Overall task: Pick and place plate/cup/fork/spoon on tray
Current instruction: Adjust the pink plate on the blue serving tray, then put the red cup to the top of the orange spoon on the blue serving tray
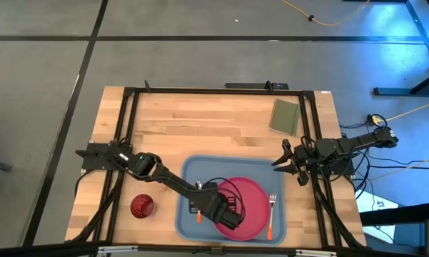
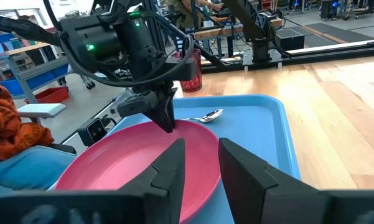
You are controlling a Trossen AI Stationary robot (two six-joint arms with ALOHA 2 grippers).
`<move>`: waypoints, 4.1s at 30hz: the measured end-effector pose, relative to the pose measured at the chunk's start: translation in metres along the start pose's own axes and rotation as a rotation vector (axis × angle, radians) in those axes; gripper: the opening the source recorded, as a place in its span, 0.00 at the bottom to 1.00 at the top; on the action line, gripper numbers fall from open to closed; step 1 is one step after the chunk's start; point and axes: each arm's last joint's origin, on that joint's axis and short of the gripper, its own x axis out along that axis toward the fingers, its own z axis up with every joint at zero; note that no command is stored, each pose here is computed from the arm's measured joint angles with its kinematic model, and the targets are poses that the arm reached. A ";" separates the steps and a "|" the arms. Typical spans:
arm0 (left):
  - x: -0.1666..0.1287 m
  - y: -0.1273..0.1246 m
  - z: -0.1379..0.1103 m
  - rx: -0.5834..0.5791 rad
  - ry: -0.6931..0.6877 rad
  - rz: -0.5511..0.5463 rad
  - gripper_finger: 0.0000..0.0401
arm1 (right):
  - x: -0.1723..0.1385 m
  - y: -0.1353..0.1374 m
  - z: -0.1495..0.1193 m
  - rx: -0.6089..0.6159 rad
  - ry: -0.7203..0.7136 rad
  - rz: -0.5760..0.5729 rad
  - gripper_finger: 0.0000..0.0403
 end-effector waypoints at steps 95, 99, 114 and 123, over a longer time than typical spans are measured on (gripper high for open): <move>-0.131 0.200 0.021 -0.266 -0.111 0.150 0.18 | 0.000 0.000 0.000 0.000 0.000 0.000 0.25; -0.123 0.198 0.015 -0.263 -0.118 0.173 0.18 | 0.000 0.000 0.000 0.000 0.000 0.000 0.25; -0.109 0.195 0.006 -0.264 -0.133 0.203 0.18 | 0.000 0.000 0.000 0.000 0.000 0.000 0.25; -0.102 0.193 0.004 -0.274 -0.146 0.213 0.18 | 0.000 0.000 0.000 0.000 0.000 0.000 0.25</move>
